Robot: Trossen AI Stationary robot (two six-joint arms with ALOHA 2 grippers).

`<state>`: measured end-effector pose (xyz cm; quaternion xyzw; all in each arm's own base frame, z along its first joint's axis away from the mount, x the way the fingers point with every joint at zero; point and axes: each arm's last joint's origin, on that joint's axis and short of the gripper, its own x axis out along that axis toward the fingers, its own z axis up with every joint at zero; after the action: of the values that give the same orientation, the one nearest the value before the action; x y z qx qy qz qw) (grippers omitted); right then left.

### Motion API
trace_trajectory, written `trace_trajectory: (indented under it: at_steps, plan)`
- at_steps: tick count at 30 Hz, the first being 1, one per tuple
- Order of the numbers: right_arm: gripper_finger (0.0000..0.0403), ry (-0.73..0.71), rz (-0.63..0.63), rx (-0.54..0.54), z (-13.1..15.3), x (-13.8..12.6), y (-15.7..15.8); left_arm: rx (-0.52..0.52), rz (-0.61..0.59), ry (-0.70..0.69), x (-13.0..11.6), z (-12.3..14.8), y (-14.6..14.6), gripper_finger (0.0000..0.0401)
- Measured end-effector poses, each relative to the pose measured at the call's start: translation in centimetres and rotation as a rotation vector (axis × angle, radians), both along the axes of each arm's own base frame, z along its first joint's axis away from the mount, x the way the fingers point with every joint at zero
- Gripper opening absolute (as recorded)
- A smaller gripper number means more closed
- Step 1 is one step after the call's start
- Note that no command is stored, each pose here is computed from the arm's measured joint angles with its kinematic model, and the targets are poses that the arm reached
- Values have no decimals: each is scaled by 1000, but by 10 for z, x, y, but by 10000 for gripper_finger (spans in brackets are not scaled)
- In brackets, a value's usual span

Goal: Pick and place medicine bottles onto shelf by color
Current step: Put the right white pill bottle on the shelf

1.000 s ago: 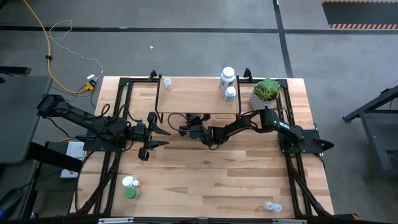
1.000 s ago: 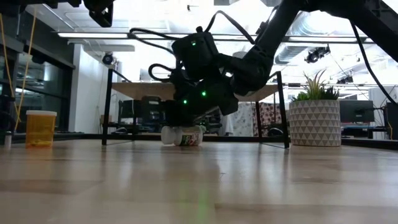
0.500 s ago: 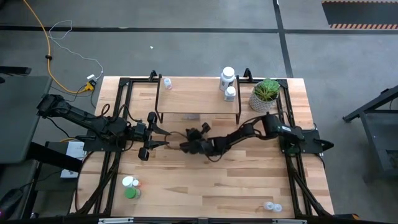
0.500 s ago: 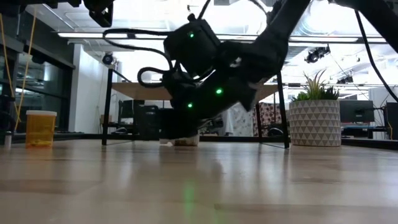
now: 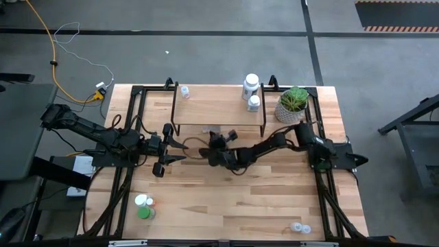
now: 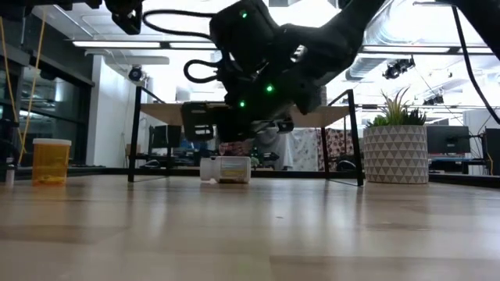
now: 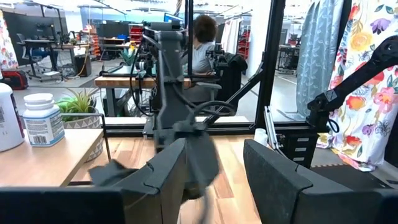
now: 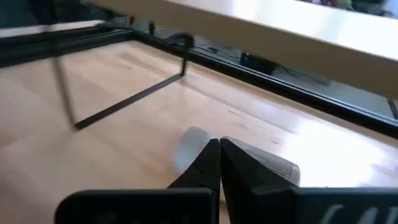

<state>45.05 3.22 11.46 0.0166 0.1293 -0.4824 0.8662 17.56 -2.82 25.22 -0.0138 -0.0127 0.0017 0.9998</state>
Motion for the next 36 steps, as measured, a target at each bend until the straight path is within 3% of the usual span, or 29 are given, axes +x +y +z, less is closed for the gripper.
trace_trajectory:
  at_steps: [9,23,36]
  plan:
    - [0,-94,-114,50,0,1,-43,0,0,0,0,0,0,149]
    - [0,-133,-86,172,-3,2,-74,0,0,0,0,0,0,149]
    - [0,-29,9,208,-9,0,-50,0,0,0,0,0,0,149]
